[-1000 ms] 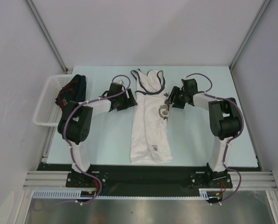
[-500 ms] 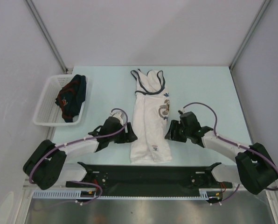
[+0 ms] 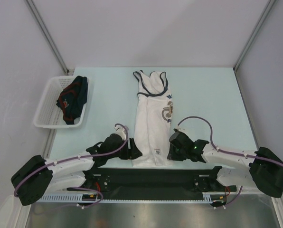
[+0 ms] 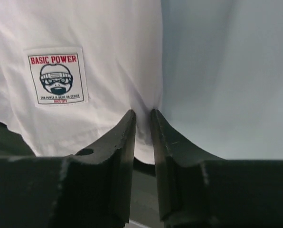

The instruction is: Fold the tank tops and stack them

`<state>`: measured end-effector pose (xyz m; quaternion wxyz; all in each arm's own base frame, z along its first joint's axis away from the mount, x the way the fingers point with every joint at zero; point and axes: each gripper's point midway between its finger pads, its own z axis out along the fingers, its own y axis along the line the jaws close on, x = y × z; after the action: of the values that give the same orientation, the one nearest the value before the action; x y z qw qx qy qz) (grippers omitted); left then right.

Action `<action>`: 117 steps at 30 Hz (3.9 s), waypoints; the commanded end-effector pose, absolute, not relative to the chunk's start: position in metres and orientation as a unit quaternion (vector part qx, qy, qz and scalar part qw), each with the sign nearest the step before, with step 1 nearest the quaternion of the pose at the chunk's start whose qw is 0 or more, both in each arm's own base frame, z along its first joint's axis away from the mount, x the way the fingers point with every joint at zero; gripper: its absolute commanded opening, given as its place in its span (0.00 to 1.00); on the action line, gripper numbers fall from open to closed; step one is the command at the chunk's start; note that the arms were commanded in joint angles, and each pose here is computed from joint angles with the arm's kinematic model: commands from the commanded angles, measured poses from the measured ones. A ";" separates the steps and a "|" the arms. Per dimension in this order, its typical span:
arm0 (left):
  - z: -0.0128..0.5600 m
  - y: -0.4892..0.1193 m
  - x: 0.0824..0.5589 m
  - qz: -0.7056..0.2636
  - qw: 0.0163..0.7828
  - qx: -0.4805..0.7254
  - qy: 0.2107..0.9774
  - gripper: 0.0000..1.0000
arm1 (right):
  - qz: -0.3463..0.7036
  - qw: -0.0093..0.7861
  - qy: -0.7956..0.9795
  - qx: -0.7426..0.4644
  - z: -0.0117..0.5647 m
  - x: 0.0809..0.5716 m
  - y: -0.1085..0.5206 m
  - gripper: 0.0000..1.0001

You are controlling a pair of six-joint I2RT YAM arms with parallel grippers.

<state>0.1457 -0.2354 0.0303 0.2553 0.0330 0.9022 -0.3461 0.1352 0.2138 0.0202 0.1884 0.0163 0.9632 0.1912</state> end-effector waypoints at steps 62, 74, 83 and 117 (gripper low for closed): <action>0.084 -0.310 0.093 -0.360 0.219 0.133 0.897 0.51 | 0.217 0.253 0.938 -0.093 0.094 0.092 0.271 0.06; 0.046 -0.333 0.069 -0.334 0.180 0.170 0.909 0.45 | 0.227 0.243 0.939 -0.085 0.083 0.091 0.270 0.06; 0.051 -0.291 0.065 -0.322 0.196 0.135 0.916 0.46 | 0.256 0.224 0.934 -0.113 0.076 0.079 0.293 0.08; 0.035 -0.229 0.077 -0.303 0.212 0.070 0.927 0.70 | 0.236 0.217 0.944 -0.086 0.064 0.065 0.258 0.62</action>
<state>0.0764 -0.2151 0.0260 0.2130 0.0759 0.9364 -0.2685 0.0569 0.2927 0.0802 0.2103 -0.1152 0.9255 0.2931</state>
